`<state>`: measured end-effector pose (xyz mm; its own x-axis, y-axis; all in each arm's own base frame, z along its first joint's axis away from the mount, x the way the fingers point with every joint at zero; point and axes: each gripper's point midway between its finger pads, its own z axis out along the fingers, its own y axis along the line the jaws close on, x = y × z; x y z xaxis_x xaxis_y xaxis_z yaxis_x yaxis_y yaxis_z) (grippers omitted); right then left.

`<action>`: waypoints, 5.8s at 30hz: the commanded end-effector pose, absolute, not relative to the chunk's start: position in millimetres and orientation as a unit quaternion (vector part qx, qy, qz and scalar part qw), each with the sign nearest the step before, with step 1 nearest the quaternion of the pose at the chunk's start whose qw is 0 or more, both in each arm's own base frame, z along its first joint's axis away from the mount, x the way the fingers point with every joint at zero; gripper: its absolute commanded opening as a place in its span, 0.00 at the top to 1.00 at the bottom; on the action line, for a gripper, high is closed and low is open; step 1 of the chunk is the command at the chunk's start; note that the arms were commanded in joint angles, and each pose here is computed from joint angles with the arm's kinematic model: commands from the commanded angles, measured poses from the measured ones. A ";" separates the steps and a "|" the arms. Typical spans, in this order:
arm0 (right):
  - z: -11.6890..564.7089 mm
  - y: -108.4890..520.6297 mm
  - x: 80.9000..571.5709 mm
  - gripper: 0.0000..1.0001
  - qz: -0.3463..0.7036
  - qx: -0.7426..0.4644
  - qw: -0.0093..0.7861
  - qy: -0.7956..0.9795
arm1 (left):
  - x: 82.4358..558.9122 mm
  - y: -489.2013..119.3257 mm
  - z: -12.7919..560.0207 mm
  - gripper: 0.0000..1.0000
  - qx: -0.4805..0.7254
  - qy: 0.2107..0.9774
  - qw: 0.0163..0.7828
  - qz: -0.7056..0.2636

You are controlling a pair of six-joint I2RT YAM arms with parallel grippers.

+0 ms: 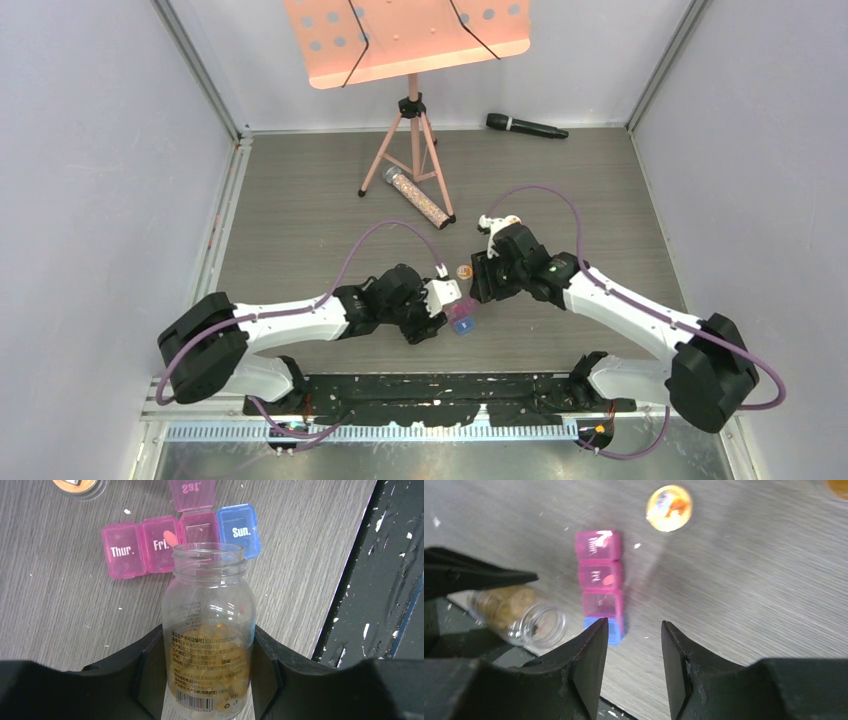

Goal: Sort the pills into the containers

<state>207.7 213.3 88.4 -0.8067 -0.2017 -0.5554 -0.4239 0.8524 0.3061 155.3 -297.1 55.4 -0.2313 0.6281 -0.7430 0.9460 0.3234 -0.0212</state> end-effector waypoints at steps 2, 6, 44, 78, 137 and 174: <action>113.3 158.0 246.9 0.50 0.104 -0.039 0.365 0.924 | 160.0 -311.7 70.4 1.00 0.558 0.725 0.339 -0.219; 106.8 117.6 249.2 0.49 0.061 0.038 0.380 0.922 | 160.0 -310.5 65.3 1.00 0.583 0.725 0.324 -0.174; 74.0 105.6 236.4 0.49 0.110 0.084 0.349 0.927 | 186.1 -299.3 71.2 1.00 0.626 0.720 0.291 0.069; 66.3 101.2 234.1 0.49 0.111 0.088 0.342 0.929 | 177.0 -302.9 74.0 1.00 0.657 0.704 0.240 0.121; 62.2 106.9 237.2 0.49 0.125 0.090 0.325 0.933 | 175.0 -301.9 94.8 1.00 0.604 0.726 0.317 0.086; 114.7 154.8 263.3 0.25 0.215 -0.016 0.351 0.911 | 221.6 -302.0 255.7 1.00 0.308 0.538 0.674 -0.403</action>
<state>241.7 138.1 85.6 -0.8009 0.1465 -0.5805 -0.0934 0.9271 0.3629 244.3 -283.8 205.3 0.0143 -0.0333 -0.9993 0.7562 0.6543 -0.0110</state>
